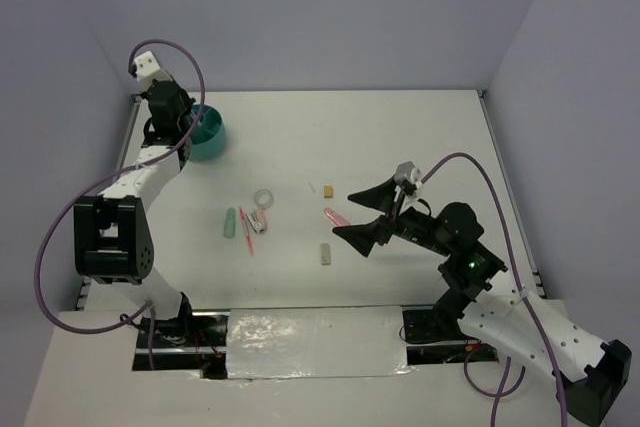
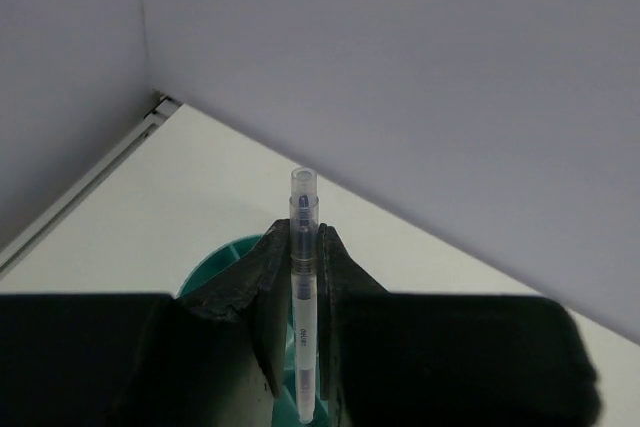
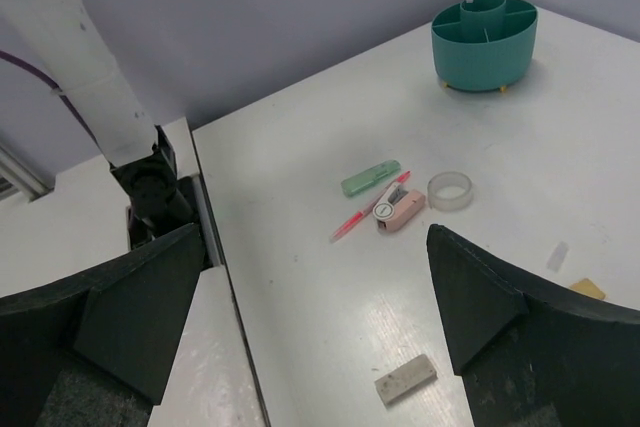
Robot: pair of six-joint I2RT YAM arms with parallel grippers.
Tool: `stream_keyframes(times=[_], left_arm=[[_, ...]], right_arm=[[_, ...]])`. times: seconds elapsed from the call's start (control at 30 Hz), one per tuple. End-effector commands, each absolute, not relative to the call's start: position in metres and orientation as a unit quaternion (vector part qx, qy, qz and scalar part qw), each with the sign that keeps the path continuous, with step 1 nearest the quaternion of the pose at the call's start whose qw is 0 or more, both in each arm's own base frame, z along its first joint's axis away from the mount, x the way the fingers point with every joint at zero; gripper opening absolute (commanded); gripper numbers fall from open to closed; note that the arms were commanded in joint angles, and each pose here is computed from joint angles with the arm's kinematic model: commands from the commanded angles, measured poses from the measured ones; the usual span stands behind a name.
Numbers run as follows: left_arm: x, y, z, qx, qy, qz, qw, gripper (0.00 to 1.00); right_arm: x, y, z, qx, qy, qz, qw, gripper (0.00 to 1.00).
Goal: Sort the stationery into containers
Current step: Place the pen in the storage box.
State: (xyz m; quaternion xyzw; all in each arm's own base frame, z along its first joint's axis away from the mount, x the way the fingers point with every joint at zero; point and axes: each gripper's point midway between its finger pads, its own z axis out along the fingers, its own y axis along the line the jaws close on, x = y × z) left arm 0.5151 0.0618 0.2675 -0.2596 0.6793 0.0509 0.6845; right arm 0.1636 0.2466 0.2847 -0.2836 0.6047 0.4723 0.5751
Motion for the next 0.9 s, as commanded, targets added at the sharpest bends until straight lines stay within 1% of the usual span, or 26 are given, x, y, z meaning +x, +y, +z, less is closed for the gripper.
stream_keyframes(times=[0.0, 0.13, 0.23, 0.43, 0.57, 0.87], left_arm=[[0.529, 0.058, 0.334, -0.247, 0.604, 0.004, 0.758, 0.0], [0.541, 0.067, 0.337, -0.248, 0.593, 0.014, 0.766, 0.0], [0.547, 0.075, 0.337, -0.24, 0.584, 0.039, 0.775, 0.0], [0.56, 0.088, 0.307, -0.234, 0.6, 0.046, 0.764, 0.0], [0.566, 0.086, 0.288, -0.234, 0.609, 0.035, 0.757, 0.0], [0.56, 0.085, 0.264, -0.242, 0.62, 0.027, 0.746, 0.0]], right_arm=[[0.166, 0.25, 0.297, -0.288, 0.585, 0.476, 0.59, 1.0], [0.168, 0.253, 0.293, -0.292, 0.592, 0.475, 0.582, 1.0], [0.166, 0.255, 0.293, -0.293, 0.588, 0.483, 0.579, 1.0], [0.166, 0.256, 0.291, -0.296, 0.59, 0.482, 0.576, 1.0], [0.17, 0.259, 0.286, -0.299, 0.598, 0.478, 0.57, 1.0], [0.172, 0.262, 0.283, -0.305, 0.6, 0.476, 0.566, 1.0]])
